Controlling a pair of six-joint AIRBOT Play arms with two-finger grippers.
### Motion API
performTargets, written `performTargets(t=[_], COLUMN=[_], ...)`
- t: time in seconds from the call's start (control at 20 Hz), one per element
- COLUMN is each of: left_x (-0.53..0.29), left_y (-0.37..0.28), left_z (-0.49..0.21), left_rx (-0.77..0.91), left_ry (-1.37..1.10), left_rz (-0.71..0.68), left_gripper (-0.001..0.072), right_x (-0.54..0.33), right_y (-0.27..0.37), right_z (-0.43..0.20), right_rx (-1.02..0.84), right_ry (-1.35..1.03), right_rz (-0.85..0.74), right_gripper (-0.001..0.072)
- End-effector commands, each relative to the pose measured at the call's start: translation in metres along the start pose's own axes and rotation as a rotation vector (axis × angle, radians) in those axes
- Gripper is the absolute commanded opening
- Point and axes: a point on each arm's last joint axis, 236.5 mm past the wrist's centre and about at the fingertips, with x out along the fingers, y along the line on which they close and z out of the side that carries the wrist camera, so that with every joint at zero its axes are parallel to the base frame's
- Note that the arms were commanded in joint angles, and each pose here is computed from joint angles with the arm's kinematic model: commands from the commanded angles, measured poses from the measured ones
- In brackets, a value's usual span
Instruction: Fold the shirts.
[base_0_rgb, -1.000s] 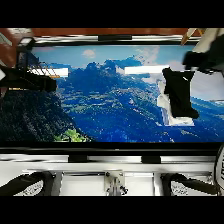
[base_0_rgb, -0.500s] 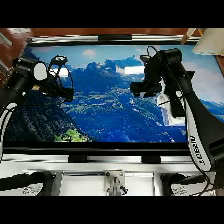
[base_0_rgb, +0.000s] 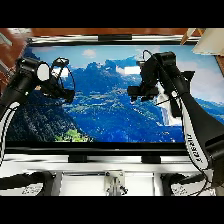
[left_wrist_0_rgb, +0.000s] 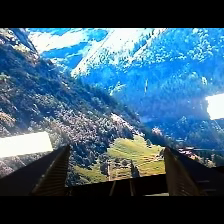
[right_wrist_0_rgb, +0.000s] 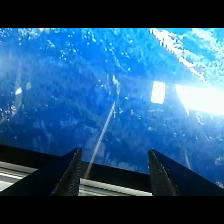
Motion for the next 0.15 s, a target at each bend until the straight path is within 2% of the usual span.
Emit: performTargets(t=[0.0,0.1], left_x=[-0.0010,-0.0010], left_y=[0.0002,0.0002], left_z=[0.0003,0.0005], left_rx=[0.022,0.022], left_ry=[-0.002,-0.003], left_rz=[0.001,0.001], left_gripper=[0.0698,0.0699], right_x=[0.0005,0.0005], right_y=[0.0012,0.0010], right_z=[-0.0008,-0.0007], right_rx=[0.000,0.000], right_ry=[0.004,0.003], right_rz=[0.002,0.002], right_gripper=[0.0531,0.0531])
